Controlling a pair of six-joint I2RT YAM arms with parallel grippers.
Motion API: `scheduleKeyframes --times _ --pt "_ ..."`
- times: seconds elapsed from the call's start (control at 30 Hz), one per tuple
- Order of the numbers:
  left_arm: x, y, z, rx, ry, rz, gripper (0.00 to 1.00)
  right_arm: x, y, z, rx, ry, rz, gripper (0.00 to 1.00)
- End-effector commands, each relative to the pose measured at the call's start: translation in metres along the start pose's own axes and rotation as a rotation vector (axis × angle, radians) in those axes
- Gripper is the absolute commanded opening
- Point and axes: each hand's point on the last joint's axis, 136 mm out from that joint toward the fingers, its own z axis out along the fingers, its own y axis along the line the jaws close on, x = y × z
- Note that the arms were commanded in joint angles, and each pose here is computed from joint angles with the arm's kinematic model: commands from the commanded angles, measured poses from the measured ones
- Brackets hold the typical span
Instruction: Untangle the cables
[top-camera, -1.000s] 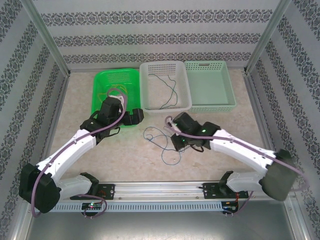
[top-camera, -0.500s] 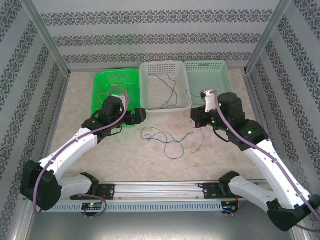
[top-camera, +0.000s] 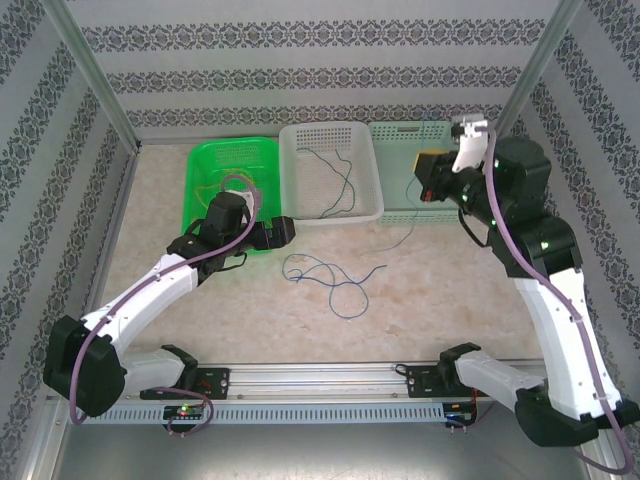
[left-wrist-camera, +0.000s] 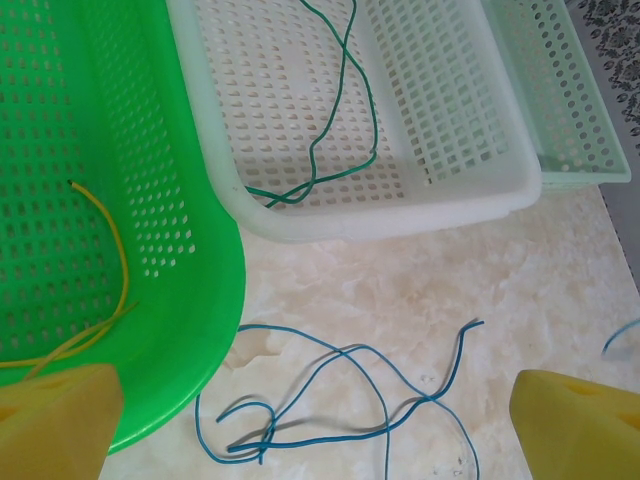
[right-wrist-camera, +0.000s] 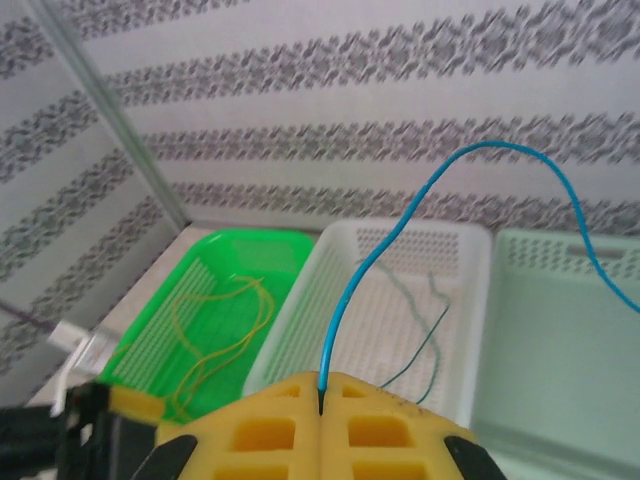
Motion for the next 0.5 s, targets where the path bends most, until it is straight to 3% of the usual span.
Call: scheduleKeyframes --times 0.0,0.23,0.47 --pt "-0.007 0.001 0.002 0.014 -0.029 -0.017 1.00 -0.022 -0.030 0.023 0.148 -0.026 -0.130 0.00" --pt "-0.003 0.006 0.000 0.000 -0.031 -0.018 1.00 -0.051 -0.079 0.078 0.303 0.004 -0.366 0.00" --pt "-0.001 0.008 -0.002 -0.006 -0.036 -0.026 1.00 -0.056 -0.122 0.133 0.361 0.006 -0.352 0.00"
